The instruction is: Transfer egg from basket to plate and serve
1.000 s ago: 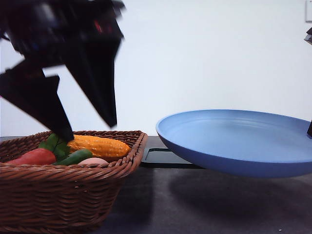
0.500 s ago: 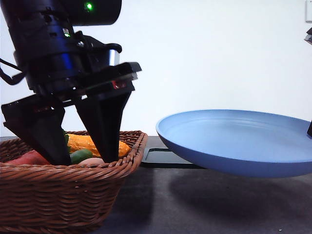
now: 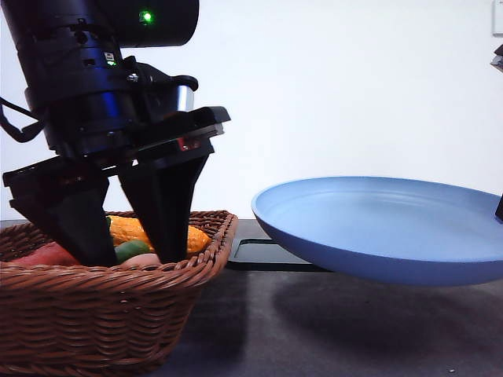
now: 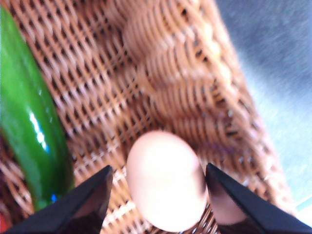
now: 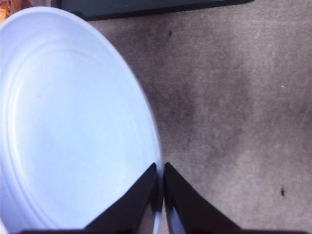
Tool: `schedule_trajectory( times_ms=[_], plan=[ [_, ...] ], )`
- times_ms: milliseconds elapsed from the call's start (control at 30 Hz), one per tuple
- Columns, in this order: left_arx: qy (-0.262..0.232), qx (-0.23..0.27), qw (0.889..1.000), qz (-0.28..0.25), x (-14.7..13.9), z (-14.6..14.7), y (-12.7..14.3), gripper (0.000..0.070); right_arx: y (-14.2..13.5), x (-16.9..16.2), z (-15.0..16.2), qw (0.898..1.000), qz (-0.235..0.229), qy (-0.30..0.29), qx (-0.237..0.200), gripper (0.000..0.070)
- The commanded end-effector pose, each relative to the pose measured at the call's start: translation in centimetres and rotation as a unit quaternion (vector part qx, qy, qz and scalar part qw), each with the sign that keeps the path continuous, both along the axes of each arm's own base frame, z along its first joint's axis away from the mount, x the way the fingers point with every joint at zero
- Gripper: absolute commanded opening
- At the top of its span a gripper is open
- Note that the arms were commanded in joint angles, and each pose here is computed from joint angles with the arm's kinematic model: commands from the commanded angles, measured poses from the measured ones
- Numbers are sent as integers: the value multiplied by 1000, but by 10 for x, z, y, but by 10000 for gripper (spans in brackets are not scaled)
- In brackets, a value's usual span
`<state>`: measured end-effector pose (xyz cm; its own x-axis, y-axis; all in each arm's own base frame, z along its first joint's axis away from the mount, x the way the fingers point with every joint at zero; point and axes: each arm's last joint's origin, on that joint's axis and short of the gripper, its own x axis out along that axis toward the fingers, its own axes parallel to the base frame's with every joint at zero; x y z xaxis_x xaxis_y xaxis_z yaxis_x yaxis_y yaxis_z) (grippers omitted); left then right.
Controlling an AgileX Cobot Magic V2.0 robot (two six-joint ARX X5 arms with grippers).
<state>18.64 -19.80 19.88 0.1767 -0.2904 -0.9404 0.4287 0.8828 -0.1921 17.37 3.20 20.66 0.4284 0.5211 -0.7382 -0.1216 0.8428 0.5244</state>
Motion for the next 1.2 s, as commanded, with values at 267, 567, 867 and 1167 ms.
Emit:
schedule_trajectory(
  times_ms=[267, 567, 867, 1167],
  plan=[
    [15, 16, 1000, -3, 2, -9, -7, 340, 1, 2, 2, 1000, 5, -9, 1, 0],
    [19, 23, 1000, -6, 4, -14, -8, 264, 1, 2, 3, 1000, 5, -9, 1, 0],
    [13, 26, 999, -16, 4, -13, -8, 217, 1, 2, 2, 1000, 5, -9, 1, 0],
    [-39, 49, 997, -34, 7, 23, -7, 187, 1, 2, 2, 1000, 5, -8, 1, 0]
  ],
)
